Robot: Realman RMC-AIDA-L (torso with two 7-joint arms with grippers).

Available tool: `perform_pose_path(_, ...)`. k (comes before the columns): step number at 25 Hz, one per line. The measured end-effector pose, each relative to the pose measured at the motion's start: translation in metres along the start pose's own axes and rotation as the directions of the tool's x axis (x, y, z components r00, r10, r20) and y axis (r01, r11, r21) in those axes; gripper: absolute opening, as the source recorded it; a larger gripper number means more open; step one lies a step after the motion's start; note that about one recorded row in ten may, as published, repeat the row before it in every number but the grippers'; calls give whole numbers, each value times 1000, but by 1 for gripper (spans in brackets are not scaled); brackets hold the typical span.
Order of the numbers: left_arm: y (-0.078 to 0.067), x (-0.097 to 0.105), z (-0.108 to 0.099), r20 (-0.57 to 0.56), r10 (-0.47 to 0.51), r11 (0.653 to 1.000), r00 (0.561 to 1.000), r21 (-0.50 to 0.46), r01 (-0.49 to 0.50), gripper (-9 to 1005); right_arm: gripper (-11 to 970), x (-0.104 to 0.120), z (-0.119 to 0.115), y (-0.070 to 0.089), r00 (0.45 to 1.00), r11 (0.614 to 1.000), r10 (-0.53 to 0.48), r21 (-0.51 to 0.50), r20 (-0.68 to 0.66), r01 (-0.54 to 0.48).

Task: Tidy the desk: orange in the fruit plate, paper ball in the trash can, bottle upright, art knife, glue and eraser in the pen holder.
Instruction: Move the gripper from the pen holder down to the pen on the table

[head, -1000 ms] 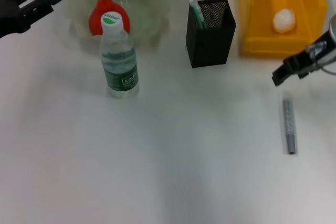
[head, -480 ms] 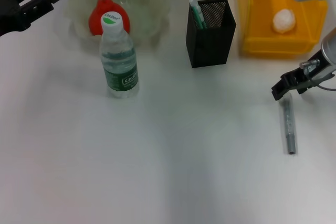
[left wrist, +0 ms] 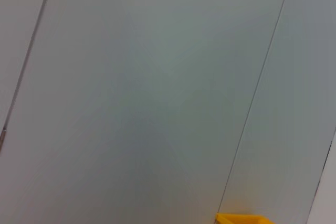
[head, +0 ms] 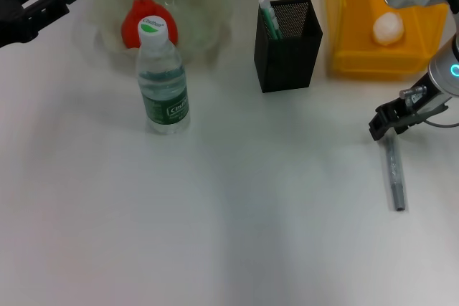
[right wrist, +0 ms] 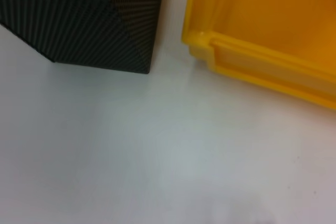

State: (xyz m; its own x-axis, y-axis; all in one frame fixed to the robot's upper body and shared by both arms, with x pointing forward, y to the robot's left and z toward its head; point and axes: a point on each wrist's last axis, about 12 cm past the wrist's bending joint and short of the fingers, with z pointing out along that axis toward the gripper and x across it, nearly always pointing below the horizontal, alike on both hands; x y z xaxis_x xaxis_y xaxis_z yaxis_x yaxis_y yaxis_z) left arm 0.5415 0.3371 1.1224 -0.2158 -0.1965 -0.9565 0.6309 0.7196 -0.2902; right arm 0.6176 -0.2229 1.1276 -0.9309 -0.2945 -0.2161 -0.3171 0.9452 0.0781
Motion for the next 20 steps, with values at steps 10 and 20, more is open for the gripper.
perform_pose_path(10, 0, 1, -1, -1, -1, 1000, 1000, 1, 1, 697, 319, 2, 4, 0, 1000, 1000, 5, -3, -14, -5)
perform_pose_path(20, -1, 1, -2, -1, -2, 1000, 1000, 3, 2, 695, 191, 3, 4, -1, 1000, 1000, 3, -4, -16, -3)
